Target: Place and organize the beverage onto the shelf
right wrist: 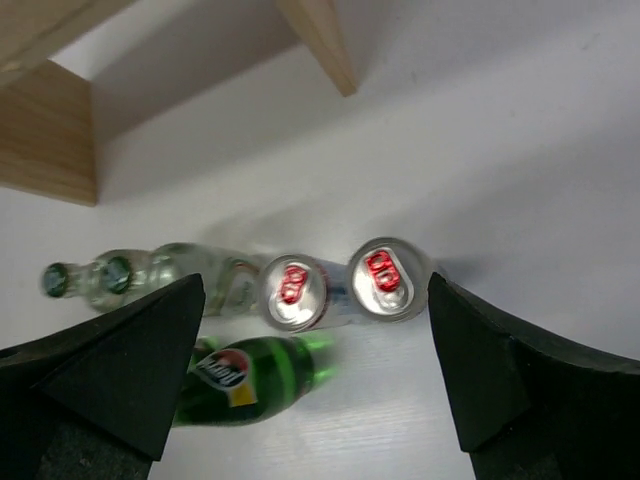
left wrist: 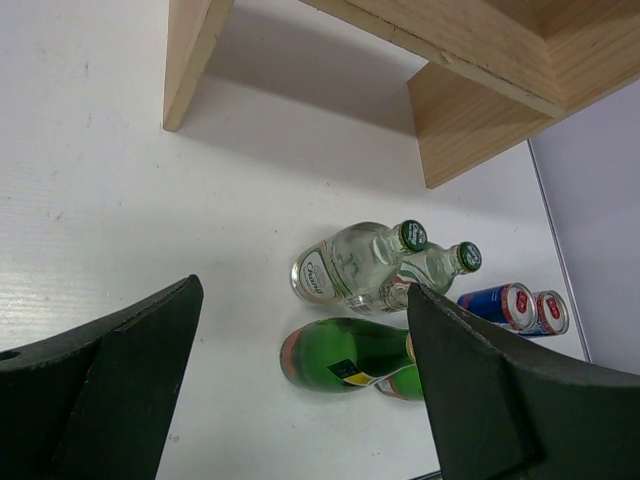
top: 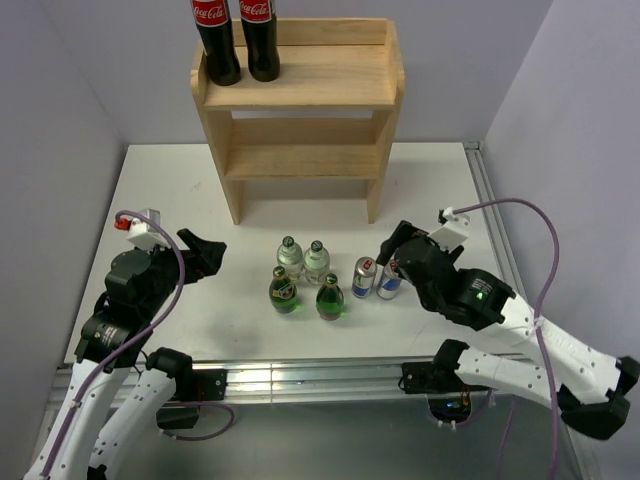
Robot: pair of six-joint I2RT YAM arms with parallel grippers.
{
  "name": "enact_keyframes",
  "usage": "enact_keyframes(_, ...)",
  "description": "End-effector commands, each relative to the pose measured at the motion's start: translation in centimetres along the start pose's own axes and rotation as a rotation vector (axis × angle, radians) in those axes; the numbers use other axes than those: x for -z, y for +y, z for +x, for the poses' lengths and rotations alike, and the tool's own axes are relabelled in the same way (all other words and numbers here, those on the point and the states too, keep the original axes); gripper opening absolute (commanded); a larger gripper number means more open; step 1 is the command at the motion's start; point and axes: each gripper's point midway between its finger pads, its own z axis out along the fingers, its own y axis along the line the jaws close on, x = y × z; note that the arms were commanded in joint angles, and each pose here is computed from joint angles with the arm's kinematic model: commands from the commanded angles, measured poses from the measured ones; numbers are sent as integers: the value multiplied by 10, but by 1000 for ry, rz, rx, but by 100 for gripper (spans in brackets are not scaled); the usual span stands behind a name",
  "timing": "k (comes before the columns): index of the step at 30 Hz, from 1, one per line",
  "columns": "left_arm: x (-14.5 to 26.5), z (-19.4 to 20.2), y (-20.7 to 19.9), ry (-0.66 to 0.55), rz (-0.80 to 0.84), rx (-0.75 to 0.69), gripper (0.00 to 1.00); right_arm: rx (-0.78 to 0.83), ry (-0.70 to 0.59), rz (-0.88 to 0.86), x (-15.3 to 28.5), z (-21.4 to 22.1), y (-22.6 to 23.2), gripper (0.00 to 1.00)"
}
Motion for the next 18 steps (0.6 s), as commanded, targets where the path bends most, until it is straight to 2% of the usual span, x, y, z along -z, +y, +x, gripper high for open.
enact_keyframes(1, 3, -12, -8, -42, 39, -16, 90, 25, -140, 88, 23, -23, -10, 100)
enact_keyframes(3, 4, -12, -9, -48, 43, -16, 90, -5, -146, 89, 24, -12, -10, 100)
enact_keyframes(5, 5, -13, -10, -54, 48, -16, 90, 13, -117, 68, 24, 8, -12, 100)
enact_keyframes(11, 5, -12, -11, -47, 57, -20, 89, -79, -33, 39, 20, 76, -29, 100)
enact_keyframes(18, 3, -12, -11, -44, 55, -23, 89, -80, -51, 57, 8, 103, -36, 100)
